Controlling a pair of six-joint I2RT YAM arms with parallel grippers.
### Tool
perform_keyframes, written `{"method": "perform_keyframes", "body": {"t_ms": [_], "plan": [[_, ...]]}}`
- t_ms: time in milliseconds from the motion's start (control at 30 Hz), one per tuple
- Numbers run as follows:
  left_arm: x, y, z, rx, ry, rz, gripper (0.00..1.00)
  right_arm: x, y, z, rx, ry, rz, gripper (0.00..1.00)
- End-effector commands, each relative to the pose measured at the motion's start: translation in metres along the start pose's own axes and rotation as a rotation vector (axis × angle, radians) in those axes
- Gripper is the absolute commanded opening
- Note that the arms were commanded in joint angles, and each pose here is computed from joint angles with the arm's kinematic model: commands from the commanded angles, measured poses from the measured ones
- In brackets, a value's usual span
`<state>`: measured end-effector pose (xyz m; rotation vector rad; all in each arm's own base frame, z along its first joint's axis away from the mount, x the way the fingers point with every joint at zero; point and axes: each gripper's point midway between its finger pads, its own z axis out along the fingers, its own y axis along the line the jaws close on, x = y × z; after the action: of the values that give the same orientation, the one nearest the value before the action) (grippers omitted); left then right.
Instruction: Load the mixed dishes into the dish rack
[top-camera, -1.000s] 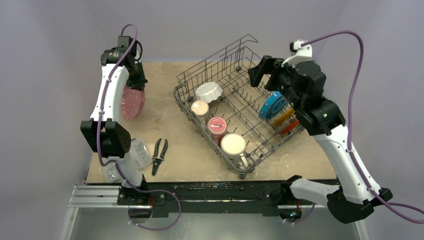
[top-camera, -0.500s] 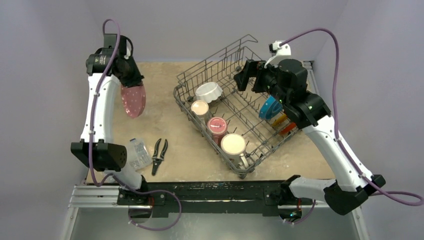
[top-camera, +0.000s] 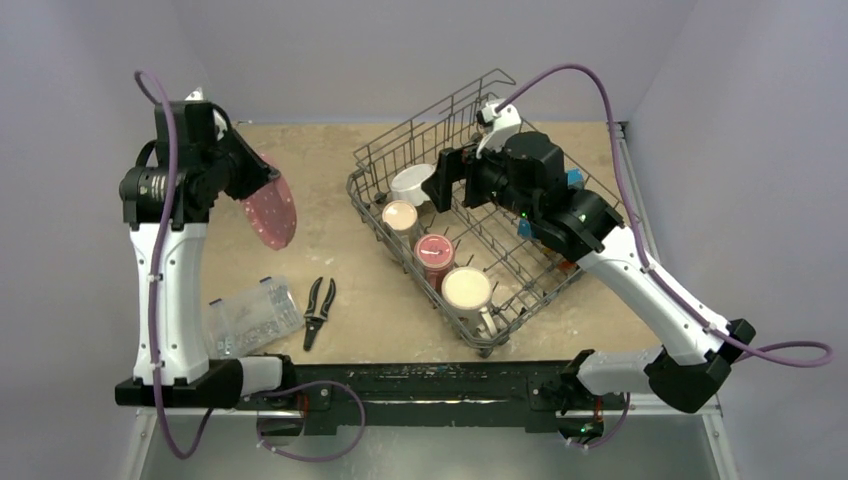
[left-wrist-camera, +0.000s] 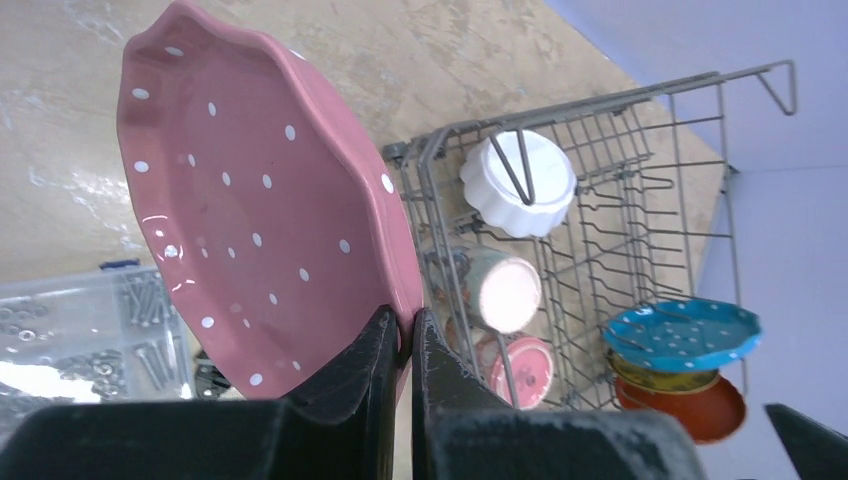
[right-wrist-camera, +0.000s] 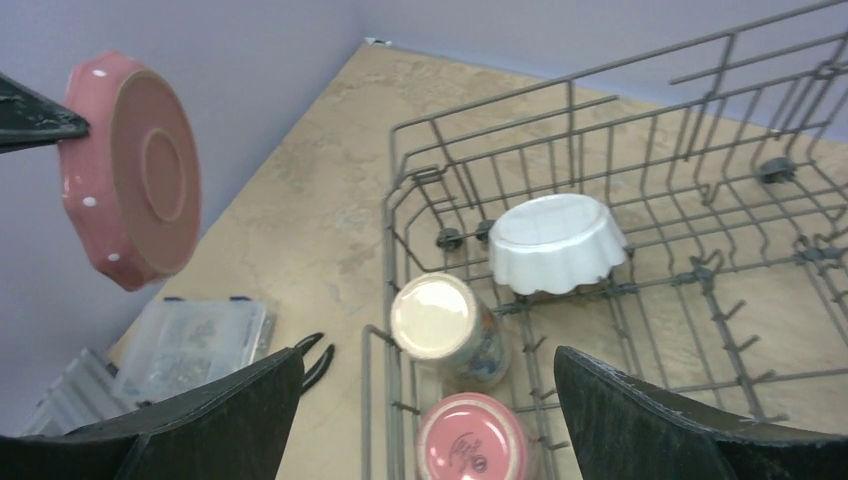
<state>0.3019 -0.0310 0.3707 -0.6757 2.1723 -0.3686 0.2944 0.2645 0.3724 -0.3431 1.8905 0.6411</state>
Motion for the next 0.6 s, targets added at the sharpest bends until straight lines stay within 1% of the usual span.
{"method": "perform_keyframes", "body": {"t_ms": [0,133,300,567], "plan": [[-0.014,-0.033,-0.036,0.196,-0.112,-0.104,0.0,-0.005,0.045,0.003,-0.125,-0.042,-0.029,0.98],[0.0,-0.036,-0.041,0.256,-0.091,-0.174,0.0,0.007,0.083,0.009,-0.205,-0.036,-0.037,0.98],[0.018,-0.036,-0.038,0.305,-0.062,-0.254,0.0,0.023,0.123,0.016,-0.268,-0.033,-0.046,0.98],[0.042,-0.034,-0.03,0.359,-0.008,-0.356,0.0,0.071,0.183,0.02,-0.348,0.018,-0.103,0.98]]}}
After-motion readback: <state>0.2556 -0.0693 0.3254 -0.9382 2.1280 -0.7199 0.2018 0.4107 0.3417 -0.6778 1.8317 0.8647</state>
